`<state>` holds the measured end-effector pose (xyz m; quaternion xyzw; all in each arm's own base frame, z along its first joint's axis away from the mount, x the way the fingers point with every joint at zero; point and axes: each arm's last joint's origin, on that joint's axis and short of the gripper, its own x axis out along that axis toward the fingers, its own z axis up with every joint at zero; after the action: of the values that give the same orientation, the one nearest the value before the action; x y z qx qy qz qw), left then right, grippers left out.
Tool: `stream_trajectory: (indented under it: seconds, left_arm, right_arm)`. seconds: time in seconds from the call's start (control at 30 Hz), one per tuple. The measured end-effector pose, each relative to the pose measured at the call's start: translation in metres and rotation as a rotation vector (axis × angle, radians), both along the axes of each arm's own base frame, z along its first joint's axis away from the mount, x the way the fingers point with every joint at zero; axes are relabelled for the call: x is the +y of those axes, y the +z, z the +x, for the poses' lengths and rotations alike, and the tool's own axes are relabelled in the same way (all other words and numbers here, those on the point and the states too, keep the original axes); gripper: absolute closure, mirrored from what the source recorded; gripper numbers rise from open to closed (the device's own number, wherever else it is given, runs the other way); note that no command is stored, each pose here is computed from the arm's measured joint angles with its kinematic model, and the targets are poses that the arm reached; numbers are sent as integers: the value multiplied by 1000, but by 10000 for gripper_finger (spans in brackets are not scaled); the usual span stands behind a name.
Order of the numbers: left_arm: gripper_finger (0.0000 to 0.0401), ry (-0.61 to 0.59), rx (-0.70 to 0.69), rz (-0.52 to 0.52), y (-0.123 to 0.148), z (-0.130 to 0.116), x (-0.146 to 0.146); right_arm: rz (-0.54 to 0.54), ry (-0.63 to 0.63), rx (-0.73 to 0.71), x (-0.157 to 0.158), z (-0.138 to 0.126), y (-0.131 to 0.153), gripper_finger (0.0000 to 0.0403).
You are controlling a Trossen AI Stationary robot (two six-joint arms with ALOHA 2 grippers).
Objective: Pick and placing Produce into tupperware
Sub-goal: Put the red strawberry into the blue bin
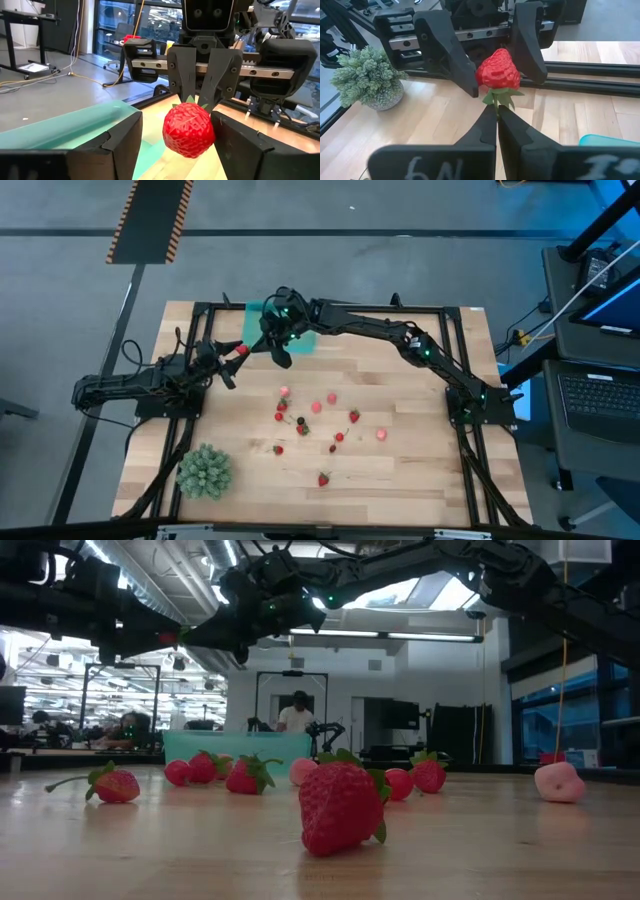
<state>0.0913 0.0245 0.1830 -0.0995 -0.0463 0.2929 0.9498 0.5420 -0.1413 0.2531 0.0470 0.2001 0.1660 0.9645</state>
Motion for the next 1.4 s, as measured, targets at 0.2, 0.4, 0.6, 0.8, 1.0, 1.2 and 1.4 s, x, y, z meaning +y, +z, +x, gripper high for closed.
stream_trajectory:
  seconds: [0.2,0.4,0.6,0.8,1.0,1.2,1.4]
  left_arm:
    - [191,-1,5,8,0,0,0]
    - [224,-2,15,25,0,0,0]
    - [261,-5,27,43,0,0,0]
    - [268,-26,9,48,2,0,-1]
    - [266,-31,3,49,3,0,-1]
    - [267,-34,-3,50,3,0,-1]
    - [261,-34,-4,48,3,0,-1]
  right_arm:
    - [0,0,1,0,0,0,397]
    - [3,0,11,0,0,-1,397]
    - [3,-1,11,0,0,-1,397]
    - [3,1,10,0,-1,-1,397]
    - [33,-11,22,0,-1,0,381]
    - [50,-20,30,0,-1,0,323]
    - [65,-45,57,-10,-9,6,277]
